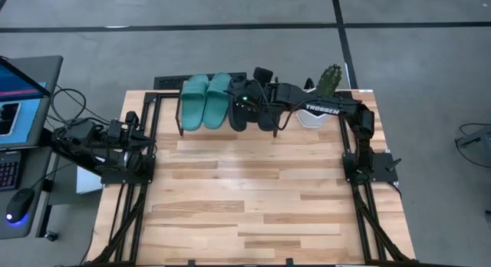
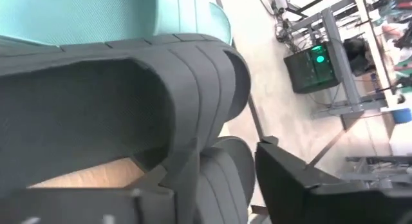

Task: Pick and place slides into the shelf
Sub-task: Adjust the slides on the shelf

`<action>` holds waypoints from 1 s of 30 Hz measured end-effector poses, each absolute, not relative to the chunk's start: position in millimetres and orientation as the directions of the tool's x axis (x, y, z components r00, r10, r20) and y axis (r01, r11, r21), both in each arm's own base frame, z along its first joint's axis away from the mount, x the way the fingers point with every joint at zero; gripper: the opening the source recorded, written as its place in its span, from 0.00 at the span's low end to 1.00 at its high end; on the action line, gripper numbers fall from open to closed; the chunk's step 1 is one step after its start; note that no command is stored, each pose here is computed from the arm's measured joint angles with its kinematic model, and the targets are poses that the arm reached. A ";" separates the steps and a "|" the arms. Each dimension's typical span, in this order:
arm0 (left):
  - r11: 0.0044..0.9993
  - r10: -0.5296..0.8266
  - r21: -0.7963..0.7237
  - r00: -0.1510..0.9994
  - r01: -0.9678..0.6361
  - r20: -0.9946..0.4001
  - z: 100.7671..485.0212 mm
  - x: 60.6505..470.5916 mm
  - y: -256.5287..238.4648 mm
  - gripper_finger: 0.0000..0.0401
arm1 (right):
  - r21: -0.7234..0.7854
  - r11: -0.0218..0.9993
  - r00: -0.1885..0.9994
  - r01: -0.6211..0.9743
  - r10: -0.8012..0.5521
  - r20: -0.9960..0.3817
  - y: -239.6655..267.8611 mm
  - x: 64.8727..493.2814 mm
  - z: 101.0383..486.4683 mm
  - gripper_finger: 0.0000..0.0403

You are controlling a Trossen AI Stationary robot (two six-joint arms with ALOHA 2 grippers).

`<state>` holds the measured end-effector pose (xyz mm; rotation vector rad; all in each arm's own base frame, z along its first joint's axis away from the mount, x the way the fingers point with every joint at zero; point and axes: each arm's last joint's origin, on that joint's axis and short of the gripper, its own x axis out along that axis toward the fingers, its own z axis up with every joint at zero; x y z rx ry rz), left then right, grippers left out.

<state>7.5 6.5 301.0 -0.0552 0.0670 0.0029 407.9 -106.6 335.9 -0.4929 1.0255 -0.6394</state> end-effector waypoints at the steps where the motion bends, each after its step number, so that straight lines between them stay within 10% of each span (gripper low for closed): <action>1: 0.998 0.001 -0.055 0.998 -0.005 -0.067 301.0 7.5 6.5 0.00 | -0.651 0.715 0.374 0.255 -0.694 -0.615 -104.8 408.5 338.5 0.38; 9: 0.995 0.103 -0.003 0.992 -0.104 -0.077 303.1 3.2 10.7 0.00 | -0.571 0.791 0.617 0.221 -0.567 -0.546 -88.0 419.4 379.9 0.44; 16: 0.978 0.209 0.042 0.975 -0.206 -0.078 305.6 -1.0 14.8 0.00 | -0.444 0.889 0.755 0.117 -0.369 -0.542 -96.8 414.7 404.0 0.05; 30: 0.941 0.284 0.288 0.878 -0.178 -0.385 319.8 67.4 -4.3 0.00 | -0.201 0.974 0.729 -0.107 -0.061 -0.682 -87.6 411.2 381.9 0.00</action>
